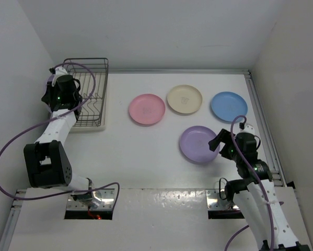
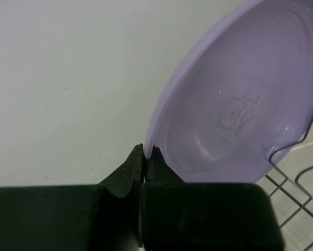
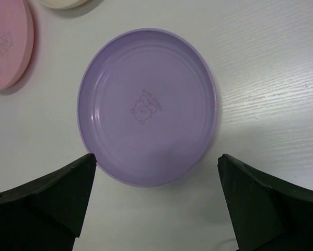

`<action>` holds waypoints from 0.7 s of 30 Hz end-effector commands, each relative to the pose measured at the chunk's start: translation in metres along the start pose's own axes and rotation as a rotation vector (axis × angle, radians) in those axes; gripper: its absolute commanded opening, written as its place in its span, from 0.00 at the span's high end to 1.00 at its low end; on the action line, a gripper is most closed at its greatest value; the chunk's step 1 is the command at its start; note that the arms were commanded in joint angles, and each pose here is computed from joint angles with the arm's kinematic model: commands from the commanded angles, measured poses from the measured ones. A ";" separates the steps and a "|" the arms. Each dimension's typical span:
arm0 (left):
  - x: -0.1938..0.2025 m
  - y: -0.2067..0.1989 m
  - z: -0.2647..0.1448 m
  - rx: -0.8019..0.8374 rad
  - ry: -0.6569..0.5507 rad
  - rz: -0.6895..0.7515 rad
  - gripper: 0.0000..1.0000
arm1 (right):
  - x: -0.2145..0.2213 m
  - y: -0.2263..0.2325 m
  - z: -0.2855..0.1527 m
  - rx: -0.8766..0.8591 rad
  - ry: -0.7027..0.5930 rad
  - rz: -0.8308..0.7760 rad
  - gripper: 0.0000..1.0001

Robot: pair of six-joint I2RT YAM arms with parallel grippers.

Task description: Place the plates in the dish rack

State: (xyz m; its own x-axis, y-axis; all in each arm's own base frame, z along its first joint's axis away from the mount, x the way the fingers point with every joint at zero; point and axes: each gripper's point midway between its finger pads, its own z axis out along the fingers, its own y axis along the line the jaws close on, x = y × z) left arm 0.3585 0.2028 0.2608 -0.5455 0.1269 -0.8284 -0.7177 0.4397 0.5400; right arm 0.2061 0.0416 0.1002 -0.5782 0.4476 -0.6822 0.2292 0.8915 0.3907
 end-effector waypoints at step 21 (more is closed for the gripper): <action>-0.044 -0.022 -0.005 0.308 0.031 -0.101 0.00 | 0.009 -0.032 0.060 0.284 0.253 0.041 0.06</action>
State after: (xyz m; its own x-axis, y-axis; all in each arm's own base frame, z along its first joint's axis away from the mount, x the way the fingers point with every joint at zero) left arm 0.3906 0.1966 0.2342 -0.5904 0.0206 -0.8069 -0.6071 0.6475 0.4607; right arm 0.2152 0.0349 0.0360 -0.7900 0.4549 -0.4111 0.3991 0.8905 0.2184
